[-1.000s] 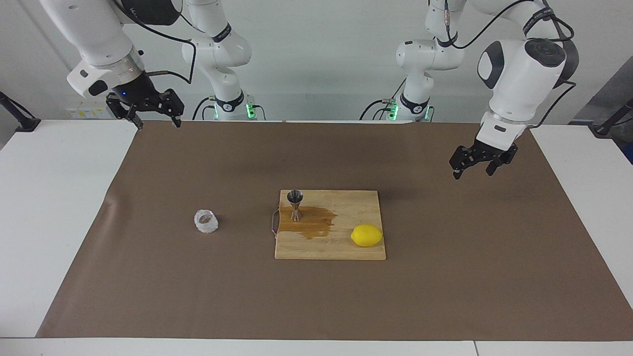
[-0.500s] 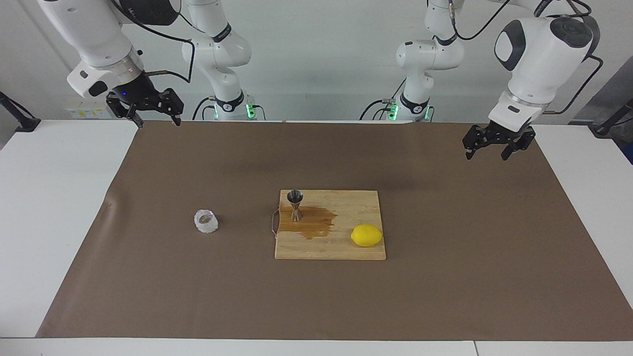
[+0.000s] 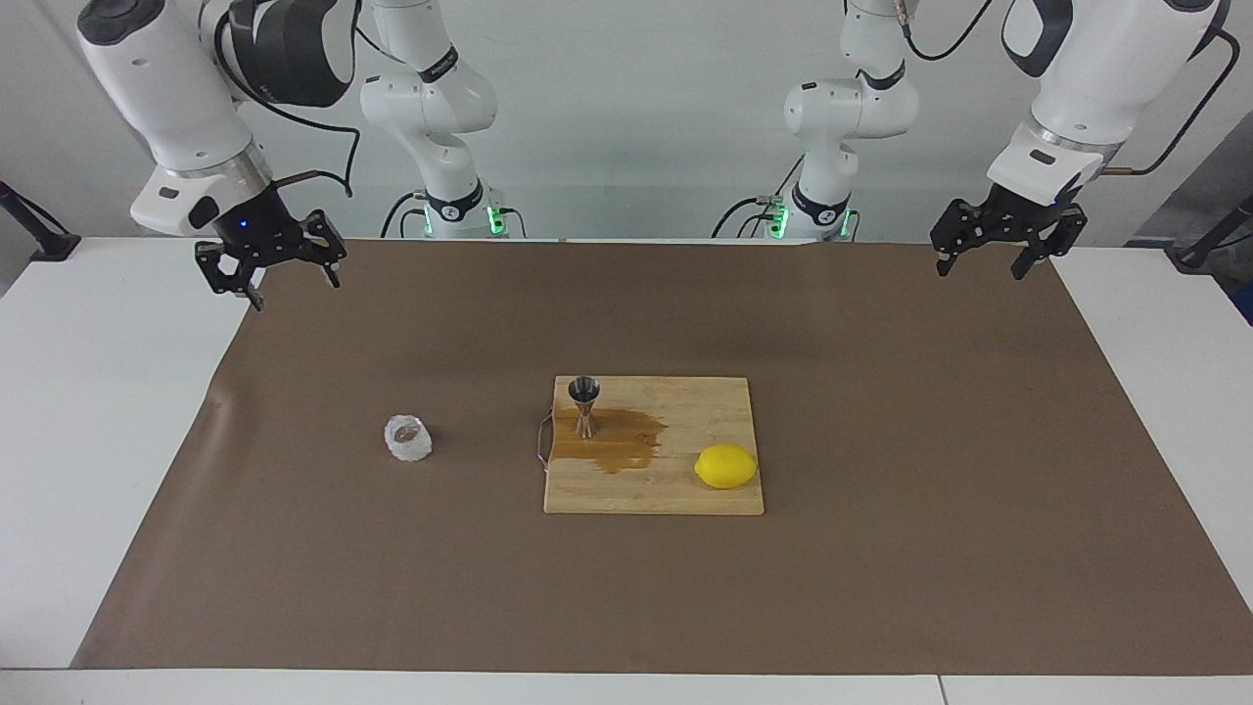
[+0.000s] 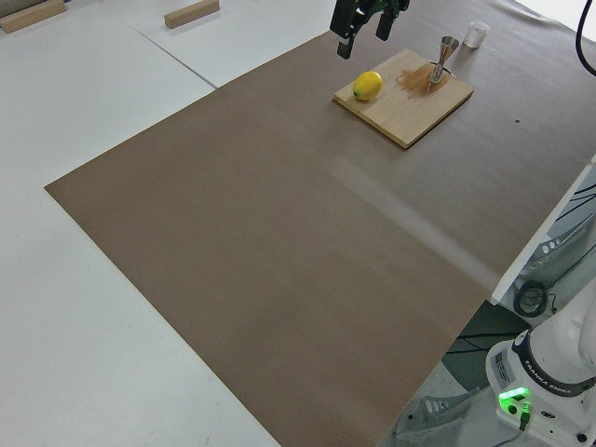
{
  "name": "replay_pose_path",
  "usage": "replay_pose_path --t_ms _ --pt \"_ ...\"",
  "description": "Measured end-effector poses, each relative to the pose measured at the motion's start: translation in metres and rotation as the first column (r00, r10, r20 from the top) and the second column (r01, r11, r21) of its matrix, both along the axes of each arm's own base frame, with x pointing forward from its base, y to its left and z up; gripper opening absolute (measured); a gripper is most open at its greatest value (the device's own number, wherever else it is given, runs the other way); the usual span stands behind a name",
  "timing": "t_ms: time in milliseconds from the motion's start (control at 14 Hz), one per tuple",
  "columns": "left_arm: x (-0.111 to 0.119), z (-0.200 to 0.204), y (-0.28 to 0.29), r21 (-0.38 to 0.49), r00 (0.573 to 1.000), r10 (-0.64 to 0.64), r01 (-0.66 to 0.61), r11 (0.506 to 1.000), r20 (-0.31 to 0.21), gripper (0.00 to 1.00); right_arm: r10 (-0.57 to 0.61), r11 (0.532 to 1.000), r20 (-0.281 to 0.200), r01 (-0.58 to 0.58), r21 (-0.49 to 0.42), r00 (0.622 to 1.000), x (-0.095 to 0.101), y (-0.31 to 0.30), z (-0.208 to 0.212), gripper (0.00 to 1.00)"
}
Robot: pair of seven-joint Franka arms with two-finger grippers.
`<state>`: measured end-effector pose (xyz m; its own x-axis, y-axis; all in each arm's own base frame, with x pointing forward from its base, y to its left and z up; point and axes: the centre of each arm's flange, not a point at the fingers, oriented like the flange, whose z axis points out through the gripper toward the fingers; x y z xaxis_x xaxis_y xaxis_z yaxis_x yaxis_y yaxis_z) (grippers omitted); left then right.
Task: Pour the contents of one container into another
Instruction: 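Reach the open right gripper to the small white cup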
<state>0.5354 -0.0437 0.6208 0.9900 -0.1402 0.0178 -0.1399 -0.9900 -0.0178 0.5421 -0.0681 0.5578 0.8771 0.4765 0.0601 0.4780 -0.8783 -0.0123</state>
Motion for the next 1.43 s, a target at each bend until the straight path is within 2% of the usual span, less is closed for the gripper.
replay_pose_path --t_ms 143,286,429,643,786,1143,1429 --pt "0.0 -0.001 0.0 0.0 1.0 0.0 0.0 1.0 -0.003 1.0 0.128 0.989 0.017 -0.129 0.078 0.992 0.009 -0.02 -0.032 1.0" --pt "0.0 -0.001 0.0 0.0 1.0 0.0 0.0 1.0 -0.002 1.0 0.263 0.955 0.077 -0.271 0.121 0.962 0.03 -0.043 -0.076 1.0" --pt "0.0 -0.001 -0.001 0.0 1.0 -0.001 0.001 1.0 -0.004 1.0 0.325 0.923 0.128 -0.344 0.173 0.937 0.046 -0.051 -0.114 1.0" --pt "0.0 -0.002 -0.005 0.003 1.0 -0.005 0.005 1.0 -0.007 1.0 0.409 0.864 0.198 -0.448 0.228 0.891 0.058 -0.042 -0.146 1.0" --pt "-0.001 -0.001 -0.008 0.006 1.0 -0.008 0.008 1.0 -0.006 1.0 0.448 0.816 0.254 -0.508 0.276 0.857 0.062 -0.036 -0.165 1.0" --pt "-0.003 -0.002 -0.008 0.003 1.0 0.008 -0.008 1.0 -0.028 1.0 0.499 0.72 0.347 -0.602 0.344 0.794 0.056 -0.023 -0.207 1.0" --pt "-0.004 -0.003 -0.003 0.0 0.999 0.038 -0.038 0.999 -0.039 1.0 0.55 0.65 0.375 -0.664 0.369 0.747 0.054 -0.02 -0.26 1.0"
